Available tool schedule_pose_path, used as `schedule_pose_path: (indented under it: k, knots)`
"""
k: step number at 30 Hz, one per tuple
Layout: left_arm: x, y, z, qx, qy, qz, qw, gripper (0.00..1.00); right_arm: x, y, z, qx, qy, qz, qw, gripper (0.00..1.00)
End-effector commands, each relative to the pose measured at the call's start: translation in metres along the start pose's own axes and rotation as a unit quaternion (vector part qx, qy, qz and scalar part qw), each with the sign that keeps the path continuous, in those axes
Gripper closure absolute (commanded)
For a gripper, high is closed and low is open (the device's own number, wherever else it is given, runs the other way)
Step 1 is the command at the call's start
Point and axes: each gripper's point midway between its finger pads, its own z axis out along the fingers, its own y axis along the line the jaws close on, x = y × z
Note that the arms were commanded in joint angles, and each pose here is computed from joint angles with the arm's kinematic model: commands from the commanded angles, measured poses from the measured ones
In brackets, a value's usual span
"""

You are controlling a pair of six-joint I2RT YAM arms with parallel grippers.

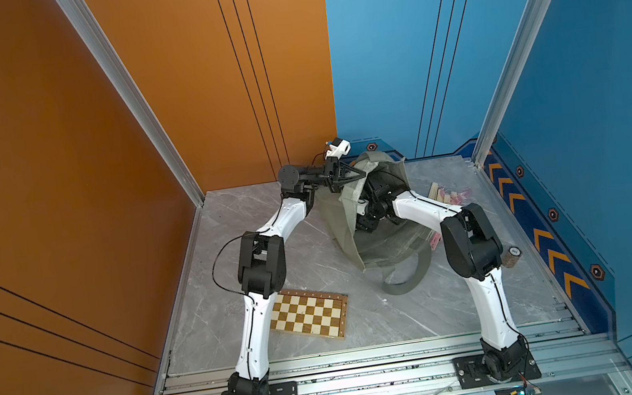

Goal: Take out the folding fans from the tote bags
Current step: Pick up the folding fan from the canvas bag.

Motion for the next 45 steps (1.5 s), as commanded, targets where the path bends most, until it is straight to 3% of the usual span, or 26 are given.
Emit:
schedule_pose_path:
  k: [1,12,17,21,27,33,45]
  knots:
    - [0.001,-0.015,0.004,0.007,0.004,0.020,1.000,1.00,-0.013,0.004,-0.013,-0.014,-0.022,0.022,0.999,0.26]
    - [-0.002,-0.015,-0.002,0.005,-0.002,0.022,1.000,1.00,-0.021,-0.035,-0.055,0.013,-0.058,0.050,0.997,0.28]
    - [-0.002,-0.015,0.000,0.006,-0.001,0.024,1.000,1.00,-0.020,-0.052,-0.040,0.067,-0.050,0.055,0.995,0.28]
    - [-0.002,-0.014,0.001,0.007,-0.001,0.023,1.000,1.00,-0.022,-0.053,-0.025,0.065,-0.056,0.069,0.994,0.28]
    - [-0.001,-0.014,0.001,0.005,0.002,0.022,1.000,1.00,-0.037,-0.075,-0.022,0.100,-0.094,0.110,0.984,0.25]
    - [-0.001,-0.015,-0.002,0.003,0.001,0.023,1.000,1.00,-0.041,-0.065,-0.002,0.061,-0.099,0.127,0.985,0.25]
    - [-0.002,-0.013,-0.004,0.002,-0.001,0.020,1.000,1.00,-0.008,-0.033,0.044,-0.008,-0.053,0.151,0.987,0.16]
